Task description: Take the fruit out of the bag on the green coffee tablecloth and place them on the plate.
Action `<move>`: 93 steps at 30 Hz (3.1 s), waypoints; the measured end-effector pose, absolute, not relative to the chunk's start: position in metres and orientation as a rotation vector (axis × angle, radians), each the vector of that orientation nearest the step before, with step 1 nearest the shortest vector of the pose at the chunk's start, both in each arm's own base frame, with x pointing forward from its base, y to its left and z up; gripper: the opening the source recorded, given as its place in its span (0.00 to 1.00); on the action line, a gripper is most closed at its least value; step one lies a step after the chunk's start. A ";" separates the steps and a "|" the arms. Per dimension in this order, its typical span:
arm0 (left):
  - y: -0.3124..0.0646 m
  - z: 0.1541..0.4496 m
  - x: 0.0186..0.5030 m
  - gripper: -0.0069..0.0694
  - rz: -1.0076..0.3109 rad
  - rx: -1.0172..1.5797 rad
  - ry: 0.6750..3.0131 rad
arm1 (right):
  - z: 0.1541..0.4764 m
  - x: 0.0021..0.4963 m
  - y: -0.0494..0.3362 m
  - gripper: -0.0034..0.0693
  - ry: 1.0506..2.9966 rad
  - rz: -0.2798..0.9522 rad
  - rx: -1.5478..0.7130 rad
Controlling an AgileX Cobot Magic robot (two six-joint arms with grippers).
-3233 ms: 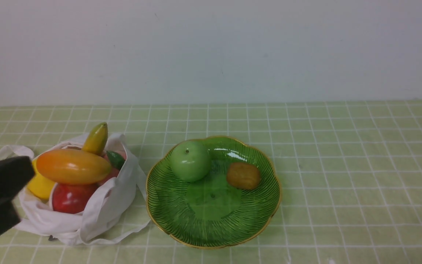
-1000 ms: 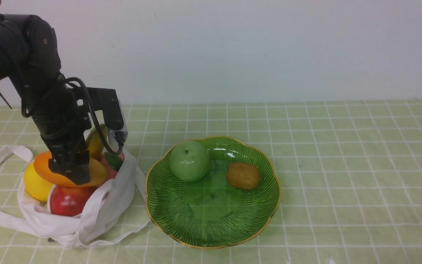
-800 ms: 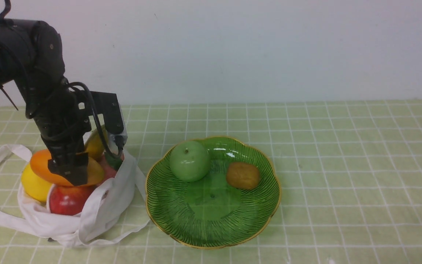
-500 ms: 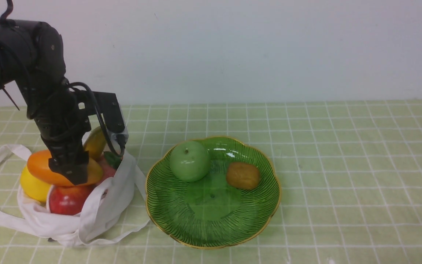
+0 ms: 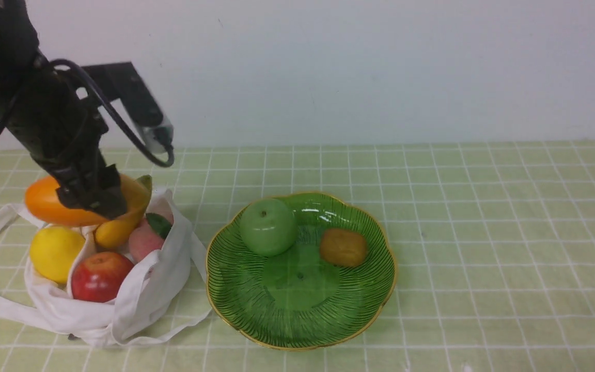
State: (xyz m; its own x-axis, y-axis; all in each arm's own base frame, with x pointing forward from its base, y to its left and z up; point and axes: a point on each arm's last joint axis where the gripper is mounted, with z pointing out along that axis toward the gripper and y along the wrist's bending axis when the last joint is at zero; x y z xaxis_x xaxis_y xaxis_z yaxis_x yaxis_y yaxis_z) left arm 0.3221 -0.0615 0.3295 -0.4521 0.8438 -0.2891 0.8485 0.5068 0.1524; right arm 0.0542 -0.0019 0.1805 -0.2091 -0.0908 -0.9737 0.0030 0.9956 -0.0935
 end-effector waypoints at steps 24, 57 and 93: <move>-0.235 0.201 0.336 0.93 -0.115 1.502 2.441 | 0.180 0.054 -0.002 0.03 1.780 -0.085 -0.065; -0.084 0.409 0.124 0.08 -0.456 0.509 1.983 | 0.180 0.054 -0.002 0.03 1.781 -0.086 -0.065; -0.014 0.215 0.046 0.08 -0.187 0.236 1.730 | 0.180 0.054 -0.002 0.03 1.781 -0.085 -0.065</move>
